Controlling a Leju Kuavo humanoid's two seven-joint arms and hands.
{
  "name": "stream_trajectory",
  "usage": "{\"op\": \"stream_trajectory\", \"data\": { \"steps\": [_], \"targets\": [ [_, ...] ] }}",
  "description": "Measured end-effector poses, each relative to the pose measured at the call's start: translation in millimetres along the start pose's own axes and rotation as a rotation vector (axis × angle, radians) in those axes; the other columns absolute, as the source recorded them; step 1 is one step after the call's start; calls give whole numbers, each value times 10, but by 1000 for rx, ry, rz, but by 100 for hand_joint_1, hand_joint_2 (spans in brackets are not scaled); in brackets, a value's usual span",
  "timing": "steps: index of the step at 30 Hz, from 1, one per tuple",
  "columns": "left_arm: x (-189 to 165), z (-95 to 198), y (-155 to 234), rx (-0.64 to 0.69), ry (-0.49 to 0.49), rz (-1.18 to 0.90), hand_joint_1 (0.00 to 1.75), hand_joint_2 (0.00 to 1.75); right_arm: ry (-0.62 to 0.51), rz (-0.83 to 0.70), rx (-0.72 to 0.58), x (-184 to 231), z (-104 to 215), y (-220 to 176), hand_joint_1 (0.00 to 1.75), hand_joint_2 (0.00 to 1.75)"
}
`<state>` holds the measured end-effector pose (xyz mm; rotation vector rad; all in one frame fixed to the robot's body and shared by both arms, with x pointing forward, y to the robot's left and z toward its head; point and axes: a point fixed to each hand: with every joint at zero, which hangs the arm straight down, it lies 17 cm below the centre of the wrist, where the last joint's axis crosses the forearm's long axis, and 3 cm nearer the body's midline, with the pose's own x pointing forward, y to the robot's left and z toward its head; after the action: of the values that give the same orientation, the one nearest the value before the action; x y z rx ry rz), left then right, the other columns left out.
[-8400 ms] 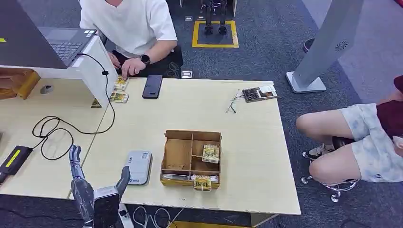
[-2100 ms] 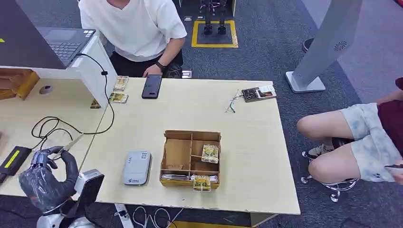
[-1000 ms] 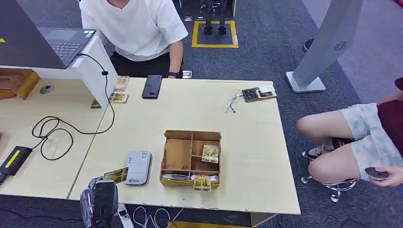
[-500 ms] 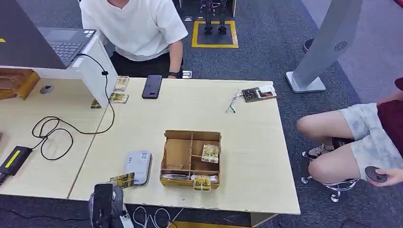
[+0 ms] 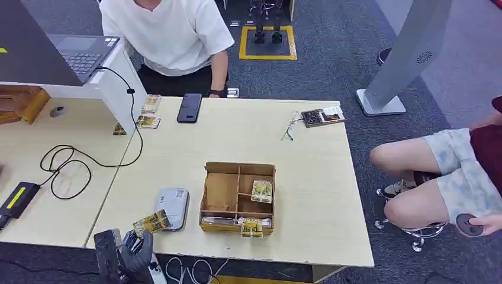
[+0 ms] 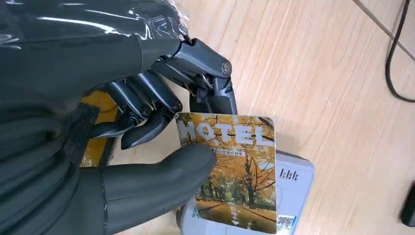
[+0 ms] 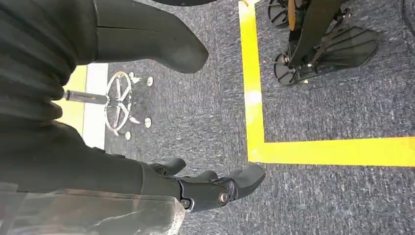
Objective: Pass the card to the sensor for recognition and then transmit it.
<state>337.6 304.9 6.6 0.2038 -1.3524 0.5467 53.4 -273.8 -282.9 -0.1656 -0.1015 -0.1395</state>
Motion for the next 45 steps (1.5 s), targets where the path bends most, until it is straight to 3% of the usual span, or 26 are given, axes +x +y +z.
{"op": "stream_trajectory", "data": {
  "steps": [8,17,23,45],
  "targets": [
    [-1,-52,151,70,-5,9,175,175,0,2,-1,-1,0,-1,0,175],
    [70,-56,390,189,-81,-160,175,175,1,2,-6,-4,-1,-7,0,175],
    [239,-26,516,269,-181,-324,175,175,1,2,-4,-4,2,7,0,175],
    [418,31,354,225,-271,-490,175,175,4,5,7,-11,12,60,0,175]
  ]
}}
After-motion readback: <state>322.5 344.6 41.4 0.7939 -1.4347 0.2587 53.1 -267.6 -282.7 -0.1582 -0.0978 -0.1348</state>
